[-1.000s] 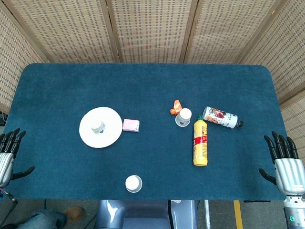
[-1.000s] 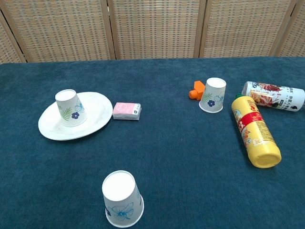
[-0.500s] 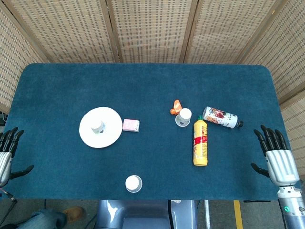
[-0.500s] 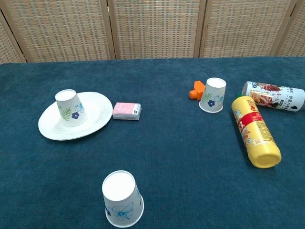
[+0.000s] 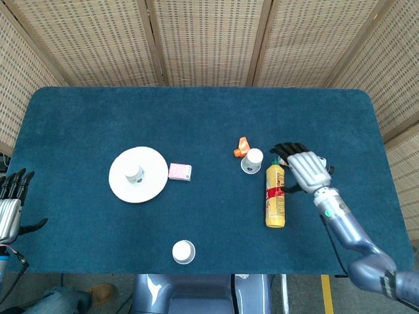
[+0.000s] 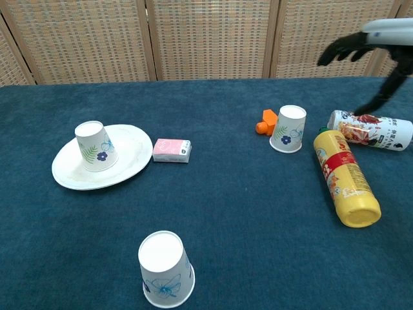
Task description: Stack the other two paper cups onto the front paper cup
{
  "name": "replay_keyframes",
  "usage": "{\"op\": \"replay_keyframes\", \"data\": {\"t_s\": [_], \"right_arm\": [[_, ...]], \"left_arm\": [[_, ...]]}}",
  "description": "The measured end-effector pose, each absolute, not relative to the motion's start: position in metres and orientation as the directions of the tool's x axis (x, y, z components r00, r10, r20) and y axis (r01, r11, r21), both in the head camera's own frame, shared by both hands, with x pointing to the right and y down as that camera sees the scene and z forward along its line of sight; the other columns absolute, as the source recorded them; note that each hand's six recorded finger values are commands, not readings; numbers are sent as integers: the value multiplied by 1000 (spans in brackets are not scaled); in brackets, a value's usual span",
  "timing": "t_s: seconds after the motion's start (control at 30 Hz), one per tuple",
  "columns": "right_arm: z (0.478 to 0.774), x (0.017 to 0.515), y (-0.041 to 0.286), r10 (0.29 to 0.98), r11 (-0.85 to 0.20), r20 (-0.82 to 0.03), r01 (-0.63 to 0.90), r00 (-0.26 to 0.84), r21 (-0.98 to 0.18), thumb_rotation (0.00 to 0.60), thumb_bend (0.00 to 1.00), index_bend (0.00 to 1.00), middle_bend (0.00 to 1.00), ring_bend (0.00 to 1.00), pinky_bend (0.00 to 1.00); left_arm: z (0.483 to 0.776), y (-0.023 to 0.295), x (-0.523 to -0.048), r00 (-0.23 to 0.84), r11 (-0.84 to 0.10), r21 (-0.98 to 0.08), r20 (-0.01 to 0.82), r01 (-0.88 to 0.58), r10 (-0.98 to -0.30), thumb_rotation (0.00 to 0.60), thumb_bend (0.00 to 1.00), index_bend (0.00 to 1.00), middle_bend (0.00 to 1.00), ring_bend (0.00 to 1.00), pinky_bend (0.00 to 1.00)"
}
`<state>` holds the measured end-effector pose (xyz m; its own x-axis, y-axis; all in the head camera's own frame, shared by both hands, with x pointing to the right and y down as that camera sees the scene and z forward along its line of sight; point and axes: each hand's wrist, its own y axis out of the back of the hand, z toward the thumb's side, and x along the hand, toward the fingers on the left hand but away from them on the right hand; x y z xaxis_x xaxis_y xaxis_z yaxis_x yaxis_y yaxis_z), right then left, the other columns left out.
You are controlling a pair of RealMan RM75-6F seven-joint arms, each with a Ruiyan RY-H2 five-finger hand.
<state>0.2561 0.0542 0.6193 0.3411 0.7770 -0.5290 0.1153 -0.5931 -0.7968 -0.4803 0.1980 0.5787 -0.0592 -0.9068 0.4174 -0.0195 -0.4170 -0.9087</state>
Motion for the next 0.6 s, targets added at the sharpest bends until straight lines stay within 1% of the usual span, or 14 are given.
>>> {"op": "replay_keyframes", "data": {"t_s": [0.13,0.23,0.4,0.6], "right_arm": [[647,225,25,770,-610,-554,109,315,-785,600,302,273,312,221,233],[667,210,14,766,-621,-576,99,285,-777,600,318,282,321,229,242],[687,199,11,747,-653,-615,102,253,-751,600,327,289,329,237,253],[707,195,13,723,-685,-654,103,224,-722,600,346,305,348,272,278]], "left_arm": [[583,197,-478,-62,-422,-907,422,-8,-905,600,0,0,0,0,0],[584,197,-478,-66,-426,-905,425,-7,-903,600,0,0,0,0,0],[587,197,-480,-73,-436,-900,435,-7,-897,600,0,0,0,0,0],[589,195,-482,-81,-442,-897,441,-10,-894,600,0,0,0,0,0]]}}
